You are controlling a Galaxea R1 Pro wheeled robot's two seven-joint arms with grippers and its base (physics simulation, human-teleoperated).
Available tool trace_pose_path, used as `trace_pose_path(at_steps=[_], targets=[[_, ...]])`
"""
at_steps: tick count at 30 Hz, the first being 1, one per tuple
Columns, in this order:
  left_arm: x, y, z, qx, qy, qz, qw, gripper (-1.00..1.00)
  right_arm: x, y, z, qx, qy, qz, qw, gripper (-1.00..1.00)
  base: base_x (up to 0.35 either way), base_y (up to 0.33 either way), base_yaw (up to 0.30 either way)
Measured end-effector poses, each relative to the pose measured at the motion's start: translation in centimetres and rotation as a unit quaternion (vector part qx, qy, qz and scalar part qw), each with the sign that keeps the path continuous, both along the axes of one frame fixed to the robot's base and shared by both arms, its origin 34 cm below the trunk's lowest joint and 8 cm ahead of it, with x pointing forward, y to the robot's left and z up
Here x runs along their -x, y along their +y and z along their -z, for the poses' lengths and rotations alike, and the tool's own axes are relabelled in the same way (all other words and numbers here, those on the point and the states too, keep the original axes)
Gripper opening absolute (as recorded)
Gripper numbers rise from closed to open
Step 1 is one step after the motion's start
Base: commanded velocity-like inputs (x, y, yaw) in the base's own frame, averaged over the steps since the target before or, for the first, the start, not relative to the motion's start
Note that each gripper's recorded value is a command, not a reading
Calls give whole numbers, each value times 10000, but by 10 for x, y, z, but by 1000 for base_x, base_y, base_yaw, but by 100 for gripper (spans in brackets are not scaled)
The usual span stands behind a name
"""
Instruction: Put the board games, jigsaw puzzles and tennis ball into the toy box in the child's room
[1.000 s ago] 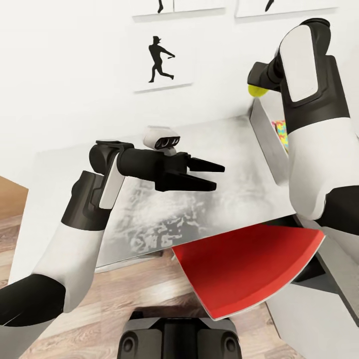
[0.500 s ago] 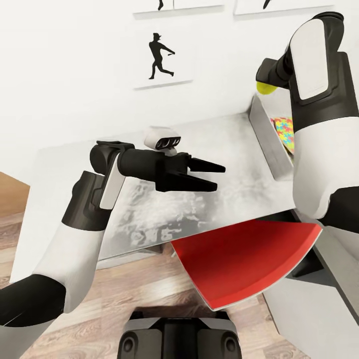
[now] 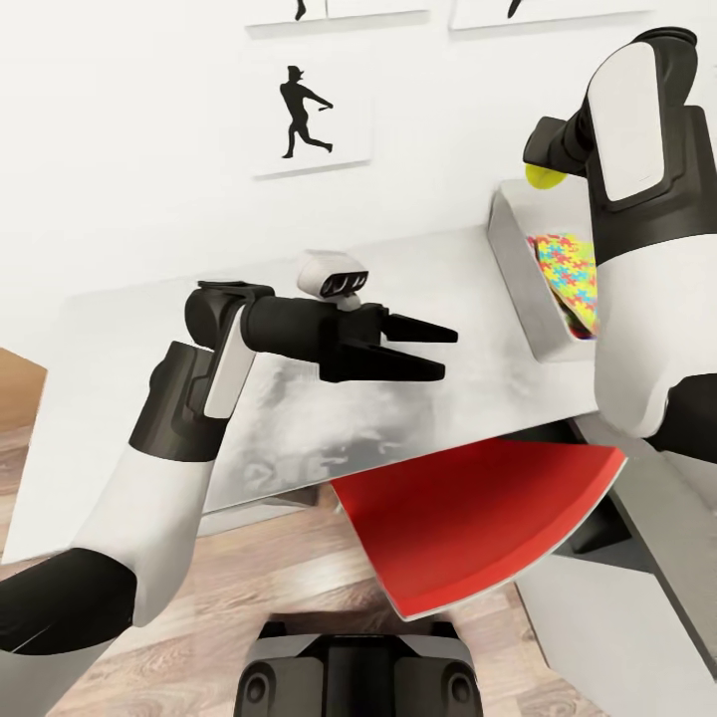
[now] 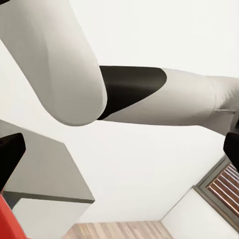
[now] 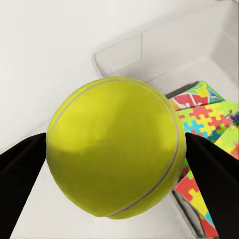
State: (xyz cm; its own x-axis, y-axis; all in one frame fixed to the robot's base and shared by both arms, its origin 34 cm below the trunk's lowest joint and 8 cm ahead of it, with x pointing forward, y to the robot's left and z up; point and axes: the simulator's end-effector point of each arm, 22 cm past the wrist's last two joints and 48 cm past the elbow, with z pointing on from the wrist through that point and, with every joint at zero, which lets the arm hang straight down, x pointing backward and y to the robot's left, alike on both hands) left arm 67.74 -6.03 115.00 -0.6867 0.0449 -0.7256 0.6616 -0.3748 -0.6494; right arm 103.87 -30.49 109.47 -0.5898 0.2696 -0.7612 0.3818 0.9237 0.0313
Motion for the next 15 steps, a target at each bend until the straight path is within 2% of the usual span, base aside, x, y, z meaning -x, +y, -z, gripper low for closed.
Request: trace_pose_path(at_steps=[8,15], targets=[[0,-1,0,-5,-2,0,10000,100,0,-2,0,9,-3,20,10000,-100,0,-188,0],[0,-1,0,-5,3,-1,10000,100,0,-1,1,11,4,19,10000,-100,0,-50,-2]])
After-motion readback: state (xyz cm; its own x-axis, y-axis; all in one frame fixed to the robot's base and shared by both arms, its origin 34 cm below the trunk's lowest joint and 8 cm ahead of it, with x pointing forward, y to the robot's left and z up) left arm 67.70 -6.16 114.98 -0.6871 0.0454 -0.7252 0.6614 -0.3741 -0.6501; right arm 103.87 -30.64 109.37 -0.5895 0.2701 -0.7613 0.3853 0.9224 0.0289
